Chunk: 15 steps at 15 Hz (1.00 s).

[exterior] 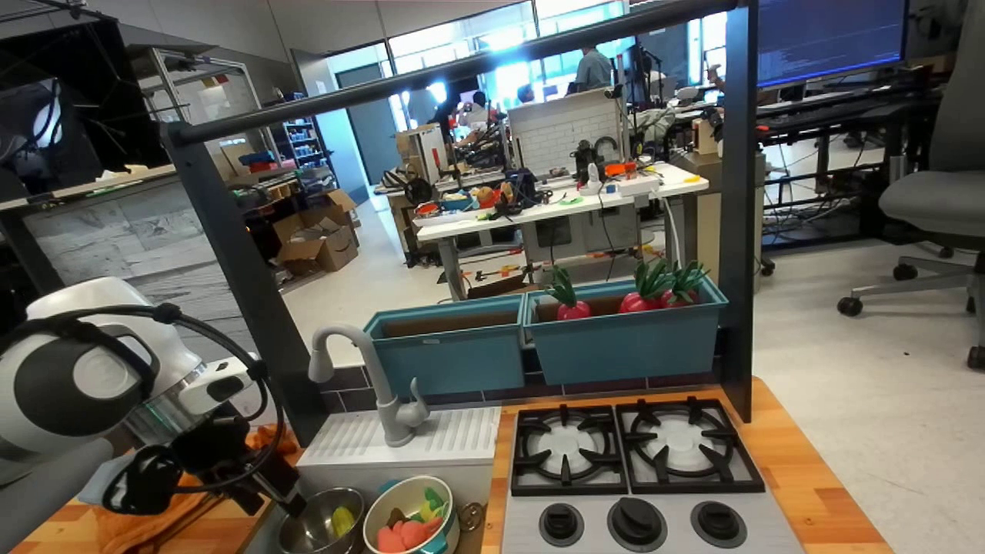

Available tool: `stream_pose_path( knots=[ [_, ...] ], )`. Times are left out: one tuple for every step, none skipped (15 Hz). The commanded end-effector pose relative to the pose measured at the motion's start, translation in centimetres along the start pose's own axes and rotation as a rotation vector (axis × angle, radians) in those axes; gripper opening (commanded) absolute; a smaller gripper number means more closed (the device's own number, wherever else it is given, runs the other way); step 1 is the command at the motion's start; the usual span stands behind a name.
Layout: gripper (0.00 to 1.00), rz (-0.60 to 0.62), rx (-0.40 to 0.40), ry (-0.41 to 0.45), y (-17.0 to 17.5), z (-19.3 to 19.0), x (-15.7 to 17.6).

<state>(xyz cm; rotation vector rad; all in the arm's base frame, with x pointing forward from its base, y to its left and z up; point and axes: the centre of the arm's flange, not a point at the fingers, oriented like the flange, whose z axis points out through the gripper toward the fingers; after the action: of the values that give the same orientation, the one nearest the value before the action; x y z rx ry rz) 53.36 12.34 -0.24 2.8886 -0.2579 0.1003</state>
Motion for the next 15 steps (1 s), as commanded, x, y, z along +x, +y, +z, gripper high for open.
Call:
stream_pose_path(
  knots=[
    [1.00,-0.006,-0.006,0.049,-0.7,0.2,-0.1],
    [1.00,-0.019,-0.019,0.025,-1.1,1.2,0.3],
    [1.00,-0.021,-0.029,0.002,-1.5,2.1,1.0],
    [1.00,-0.007,-0.049,-0.023,-1.7,3.2,1.9],
    [1.00,0.007,-0.064,-0.045,-1.9,4.2,2.7],
    [0.97,0.020,-0.074,-0.073,-2.1,5.0,3.1],
    [0.94,0.032,-0.085,-0.083,-2.3,5.9,3.9],
    [0.84,0.044,-0.093,-0.093,-2.5,6.6,4.5],
    [0.76,0.055,-0.099,-0.105,-2.7,7.2,4.9],
    [0.64,0.063,-0.102,-0.110,-2.9,7.7,5.5],
    [0.56,0.071,-0.102,-0.111,-3.1,7.9,6.2],
    [0.48,0.079,-0.103,-0.115,-3.2,7.8,6.7],
    [0.46,0.084,-0.108,-0.120,-3.5,8.2,7.2],
    [0.47,0.089,-0.111,-0.125,-3.6,8.7,7.4],
    [0.41,0.091,-0.117,-0.130,-3.8,9.2,7.6]
  ],
)
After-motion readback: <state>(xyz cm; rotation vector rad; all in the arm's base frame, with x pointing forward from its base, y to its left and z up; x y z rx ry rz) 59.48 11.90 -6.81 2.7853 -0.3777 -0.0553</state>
